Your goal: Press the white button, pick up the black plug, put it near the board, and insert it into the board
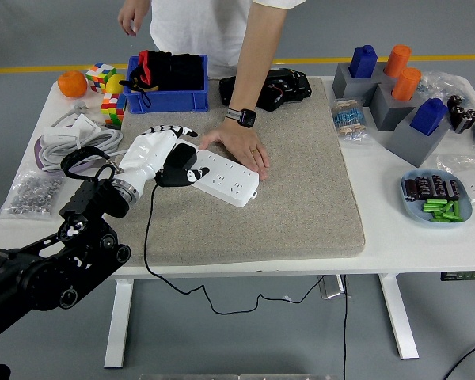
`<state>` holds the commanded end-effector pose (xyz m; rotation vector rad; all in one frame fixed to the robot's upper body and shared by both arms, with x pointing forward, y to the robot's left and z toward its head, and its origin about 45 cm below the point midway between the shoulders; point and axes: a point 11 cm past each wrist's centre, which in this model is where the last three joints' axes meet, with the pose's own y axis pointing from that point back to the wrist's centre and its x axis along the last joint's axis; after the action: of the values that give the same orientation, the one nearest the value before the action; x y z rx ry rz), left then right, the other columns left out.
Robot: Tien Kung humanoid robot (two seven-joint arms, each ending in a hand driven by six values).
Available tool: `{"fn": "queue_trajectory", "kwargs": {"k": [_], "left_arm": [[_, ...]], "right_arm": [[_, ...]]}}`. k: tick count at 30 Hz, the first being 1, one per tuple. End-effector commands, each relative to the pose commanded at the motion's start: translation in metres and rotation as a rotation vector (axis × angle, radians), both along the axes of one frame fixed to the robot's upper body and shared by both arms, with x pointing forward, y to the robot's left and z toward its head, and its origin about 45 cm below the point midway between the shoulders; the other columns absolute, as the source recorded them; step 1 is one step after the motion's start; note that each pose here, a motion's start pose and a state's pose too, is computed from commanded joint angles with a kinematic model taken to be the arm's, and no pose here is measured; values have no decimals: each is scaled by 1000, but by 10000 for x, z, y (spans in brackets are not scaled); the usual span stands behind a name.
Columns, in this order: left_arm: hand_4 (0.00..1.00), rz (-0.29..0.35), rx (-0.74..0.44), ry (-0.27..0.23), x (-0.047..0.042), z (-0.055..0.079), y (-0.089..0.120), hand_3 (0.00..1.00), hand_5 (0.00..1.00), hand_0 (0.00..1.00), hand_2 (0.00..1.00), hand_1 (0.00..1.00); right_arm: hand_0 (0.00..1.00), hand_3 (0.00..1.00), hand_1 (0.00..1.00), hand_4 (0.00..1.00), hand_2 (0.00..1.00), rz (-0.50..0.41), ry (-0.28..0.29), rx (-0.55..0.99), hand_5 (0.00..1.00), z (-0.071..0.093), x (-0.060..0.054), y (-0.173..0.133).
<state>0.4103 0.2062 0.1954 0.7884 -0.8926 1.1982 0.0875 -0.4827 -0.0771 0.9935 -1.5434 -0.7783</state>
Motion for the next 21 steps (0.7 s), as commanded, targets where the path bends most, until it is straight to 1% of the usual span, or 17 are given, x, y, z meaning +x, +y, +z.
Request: {"fn": "queue_trajectory", "kwargs": {"k": [2,4,6,7,9,15,17,18,21], "left_arm": [[835,18,-30,-30,11,98,45,805,447,916,830,921],[835,31,-48,-46,12,150,82,805,447,916,830,921],[827,53,-74,-74,12,218,155,807,441,915,825,913],[827,73,-87,-87,8,253,222,807,441,915,825,913],[827,101,-104,-103,9,291,311,807,441,915,825,913],[823,215,-157,-151,-51,352,729,803,440,912,820,906],[818,253,-172,-174,-71,396,875,798,431,914,819,903],[818,261,-176,-181,-79,407,907,798,431,914,819,903],[818,318,-200,-228,-115,514,1121,798,431,914,819,903]], "right_arm": [[821,628,653,754,655,2,0,0,489,0,3,2],[821,628,653,754,655,2,-2,0,489,1,9,2],[822,628,653,754,655,1,-3,1,489,1,15,5],[822,628,653,754,655,0,-4,1,489,2,19,5],[822,628,653,754,655,0,-5,1,489,3,22,4],[822,629,653,754,654,-3,-9,0,489,11,38,-5],[822,629,653,754,655,-4,-11,-1,490,13,41,-8],[822,629,653,754,655,-5,-11,-1,490,14,43,-9],[822,629,653,754,655,-6,-17,-3,490,28,66,-25]]}}
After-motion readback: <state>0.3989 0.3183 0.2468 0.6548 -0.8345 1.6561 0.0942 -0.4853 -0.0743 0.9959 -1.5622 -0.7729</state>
